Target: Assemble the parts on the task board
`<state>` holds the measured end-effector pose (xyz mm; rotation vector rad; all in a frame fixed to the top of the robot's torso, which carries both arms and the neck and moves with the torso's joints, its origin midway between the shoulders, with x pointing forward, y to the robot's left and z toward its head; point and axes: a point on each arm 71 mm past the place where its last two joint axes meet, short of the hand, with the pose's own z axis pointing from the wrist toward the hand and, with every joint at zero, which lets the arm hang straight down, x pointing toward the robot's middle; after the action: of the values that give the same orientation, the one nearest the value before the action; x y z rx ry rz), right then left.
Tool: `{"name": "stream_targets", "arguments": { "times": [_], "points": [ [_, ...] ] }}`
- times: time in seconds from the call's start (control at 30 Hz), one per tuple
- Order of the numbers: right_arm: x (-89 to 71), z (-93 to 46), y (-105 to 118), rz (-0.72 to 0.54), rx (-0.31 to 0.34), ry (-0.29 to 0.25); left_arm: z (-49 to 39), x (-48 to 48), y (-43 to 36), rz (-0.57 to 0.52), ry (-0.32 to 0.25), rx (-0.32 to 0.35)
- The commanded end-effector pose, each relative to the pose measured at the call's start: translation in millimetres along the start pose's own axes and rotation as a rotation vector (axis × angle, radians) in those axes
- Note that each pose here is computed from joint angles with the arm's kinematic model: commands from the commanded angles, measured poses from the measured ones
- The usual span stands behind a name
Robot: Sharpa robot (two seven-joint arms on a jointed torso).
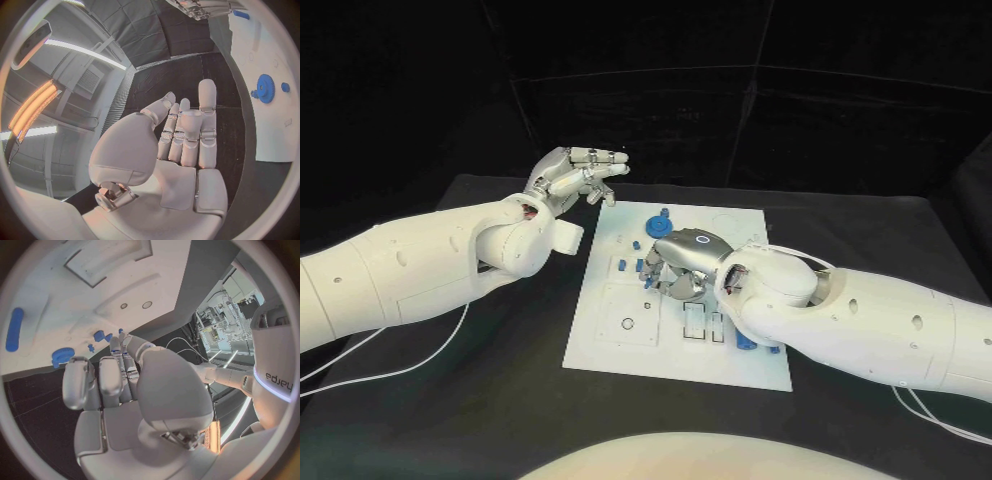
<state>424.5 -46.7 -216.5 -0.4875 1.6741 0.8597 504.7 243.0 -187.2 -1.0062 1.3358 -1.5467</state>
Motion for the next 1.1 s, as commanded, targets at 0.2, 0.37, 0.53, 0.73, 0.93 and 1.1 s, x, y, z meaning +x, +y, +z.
{"name": "stream_targets", "arguments": {
  "times": [0.2, 0.37, 0.53, 0.73, 0.93, 1.1],
  "points": [
    [12.5, 3.5, 4, -0.026, -0.015, 0.049, 0.7, 2.3, -1.6, -0.01, 0.011, 0.007],
    [15.8, 4.6, 3, -0.029, -0.01, 0.059, 0.9, 2.9, -1.4, -0.011, 0.012, 0.006],
    [17.5, 4.2, 2, -0.032, -0.006, 0.069, 1.0, 2.5, -1.3, -0.011, 0.012, 0.005],
    [19.2, 3.3, 2, -0.036, -0.005, 0.089, 1.1, 1.6, -1.0, -0.01, 0.01, 0.003],
    [19.7, 2.7, 2, -0.036, -0.007, 0.095, 1.3, 0.8, -0.6, -0.009, 0.009, 0.0],
    [20.0, 2.1, 2, -0.037, -0.006, 0.1, 1.4, 0.3, -0.4, -0.009, 0.009, -0.002]
  ]
}}
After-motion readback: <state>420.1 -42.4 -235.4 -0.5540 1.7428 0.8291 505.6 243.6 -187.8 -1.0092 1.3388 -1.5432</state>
